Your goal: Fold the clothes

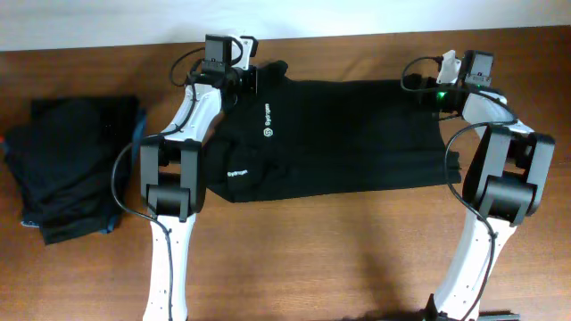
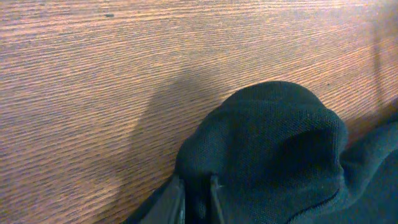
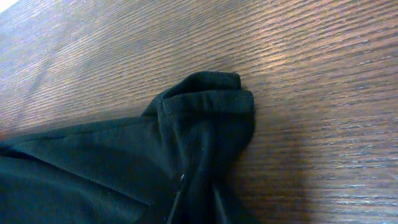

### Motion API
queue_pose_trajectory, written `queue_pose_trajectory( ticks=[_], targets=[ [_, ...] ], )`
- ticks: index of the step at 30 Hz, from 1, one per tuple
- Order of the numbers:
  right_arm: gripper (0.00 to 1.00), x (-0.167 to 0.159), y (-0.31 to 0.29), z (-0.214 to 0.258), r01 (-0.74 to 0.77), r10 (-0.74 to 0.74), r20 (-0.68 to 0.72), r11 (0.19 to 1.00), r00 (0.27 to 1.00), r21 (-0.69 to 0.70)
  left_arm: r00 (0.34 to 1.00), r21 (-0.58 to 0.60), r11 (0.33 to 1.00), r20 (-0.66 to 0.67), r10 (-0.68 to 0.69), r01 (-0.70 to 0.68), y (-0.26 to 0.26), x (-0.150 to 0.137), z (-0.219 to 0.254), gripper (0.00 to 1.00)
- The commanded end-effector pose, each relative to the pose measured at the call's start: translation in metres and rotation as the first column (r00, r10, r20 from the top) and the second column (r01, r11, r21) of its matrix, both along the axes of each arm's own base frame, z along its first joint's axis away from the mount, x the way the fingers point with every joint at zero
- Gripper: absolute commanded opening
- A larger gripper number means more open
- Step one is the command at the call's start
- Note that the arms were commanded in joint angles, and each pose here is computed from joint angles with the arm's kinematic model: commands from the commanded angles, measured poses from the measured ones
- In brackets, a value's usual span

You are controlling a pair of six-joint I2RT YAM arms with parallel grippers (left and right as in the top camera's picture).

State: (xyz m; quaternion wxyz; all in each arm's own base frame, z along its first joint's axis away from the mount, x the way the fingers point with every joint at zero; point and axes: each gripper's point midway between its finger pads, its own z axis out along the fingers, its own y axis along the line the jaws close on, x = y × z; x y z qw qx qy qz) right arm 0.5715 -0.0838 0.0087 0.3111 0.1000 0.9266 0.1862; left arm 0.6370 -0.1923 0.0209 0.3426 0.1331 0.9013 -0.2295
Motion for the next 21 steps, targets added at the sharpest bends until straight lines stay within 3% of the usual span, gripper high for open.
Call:
queue_pose_trajectory(
  ticks=[1, 10, 11, 12, 13, 21],
  targets=[
    [0.18, 0.001, 0.005, 0.014, -0.009, 0.009, 0.016, 1.0, 1.0, 0.002, 1.0, 0.02, 1.0, 0.0, 0.007, -0.007, 0.006, 0.002, -0.007, 0.11],
    [0.18, -0.001, 0.005, 0.013, -0.006, 0.006, 0.006, 1.0, 1.0, 0.005, 1.0, -0.012, 1.0, 0.025, -0.019, 0.019, -0.001, 0.004, 0.018, 0.06],
    [0.15, -0.001, 0.004, 0.013, -0.005, 0.005, 0.006, 1.0, 1.0, 0.005, 0.999, -0.013, 1.0, 0.029, -0.018, 0.019, -0.001, 0.004, 0.027, 0.06],
    [0.05, -0.001, 0.003, 0.013, -0.003, 0.003, 0.006, 1.0, 1.0, 0.005, 0.999, -0.013, 1.0, 0.031, -0.018, 0.019, -0.001, 0.004, 0.033, 0.07],
    [0.04, -0.001, 0.002, 0.013, -0.002, 0.001, 0.006, 1.0, 1.0, 0.005, 0.999, -0.013, 1.0, 0.032, -0.018, 0.018, -0.001, 0.004, 0.038, 0.07],
    [0.04, -0.001, 0.002, 0.032, -0.002, 0.002, 0.028, 1.0, 1.0, -0.002, 1.0, -0.012, 1.0, 0.024, -0.011, 0.011, 0.006, -0.006, 0.08, 0.07]
  ],
)
